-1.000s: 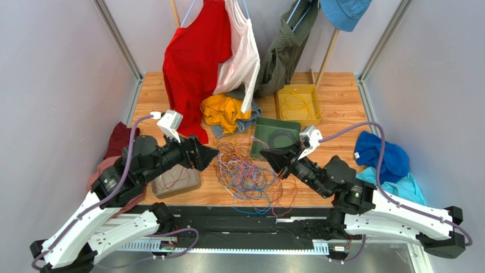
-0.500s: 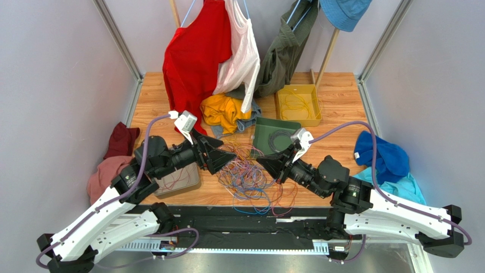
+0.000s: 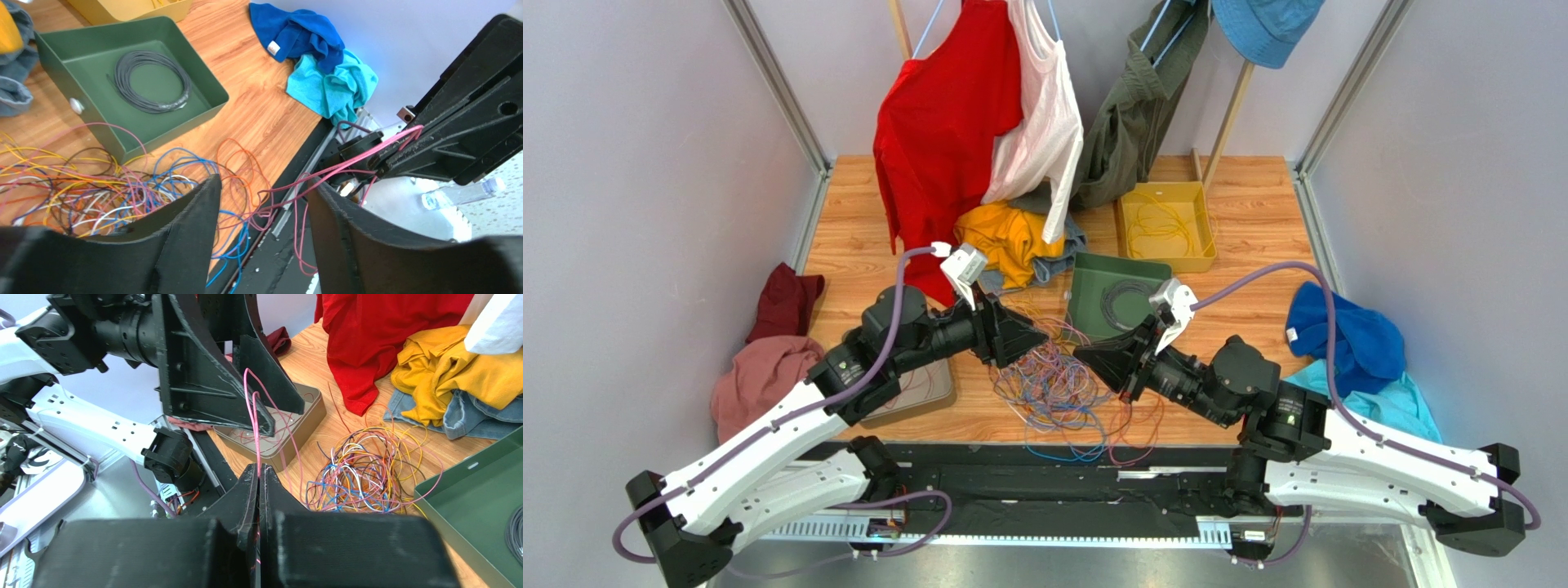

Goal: Untangle the cables

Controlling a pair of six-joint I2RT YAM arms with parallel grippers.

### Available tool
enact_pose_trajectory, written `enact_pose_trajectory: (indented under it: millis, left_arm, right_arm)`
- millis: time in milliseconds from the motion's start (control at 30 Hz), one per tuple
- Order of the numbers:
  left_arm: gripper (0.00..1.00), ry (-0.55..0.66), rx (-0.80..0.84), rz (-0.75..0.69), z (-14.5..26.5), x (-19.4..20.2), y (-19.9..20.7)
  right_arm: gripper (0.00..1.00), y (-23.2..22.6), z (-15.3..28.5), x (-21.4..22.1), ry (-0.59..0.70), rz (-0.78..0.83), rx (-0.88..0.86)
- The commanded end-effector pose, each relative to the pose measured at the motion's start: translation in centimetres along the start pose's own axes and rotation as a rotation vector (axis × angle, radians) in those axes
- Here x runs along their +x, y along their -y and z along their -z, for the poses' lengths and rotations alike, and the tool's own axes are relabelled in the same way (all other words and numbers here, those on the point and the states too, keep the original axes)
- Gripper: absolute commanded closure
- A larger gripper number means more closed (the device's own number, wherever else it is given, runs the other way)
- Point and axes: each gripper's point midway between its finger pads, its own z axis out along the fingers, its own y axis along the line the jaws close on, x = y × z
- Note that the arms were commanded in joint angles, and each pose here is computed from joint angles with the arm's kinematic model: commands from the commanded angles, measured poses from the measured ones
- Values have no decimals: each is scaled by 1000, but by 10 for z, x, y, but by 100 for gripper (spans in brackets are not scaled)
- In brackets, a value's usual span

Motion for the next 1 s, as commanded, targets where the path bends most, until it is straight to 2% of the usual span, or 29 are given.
enact_pose_trajectory:
  millis: [0,133,267,467,500,533,567,667,767,967]
  left_arm:
    - [47,55,54,-27,-1,-14,12]
    - [100,59,39,-26,1,-15,10]
    - [100,65,25,-32,10,-18,11]
    - [100,144,-7,-89,46,-46,23]
    - [100,165,-24,-99,56,-54,25]
    - [100,175,-32,-107,60,-59,26]
    - [100,184,-35,-112,64,-63,29]
    - [100,210,-57,-132,78,-77,34]
    - [100,253,-78,-160,93,-97,41]
    - [100,336,-40,-209,118,-145,75]
  right_arm:
    - [100,-8,5,-14,33,-22,-32]
    - [100,-6,5,-13,35,-25,-23]
    - [100,-2,6,-12,35,-22,-7]
    - [100,7,9,-2,30,-34,27]
    - [95,10,10,-1,32,-40,41]
    - [83,10,11,-1,33,-43,42]
    - [68,12,11,2,27,-47,48]
    - [42,17,15,4,26,-60,70]
    - [35,23,20,8,21,-64,92]
    - [35,14,22,-1,47,-73,48]
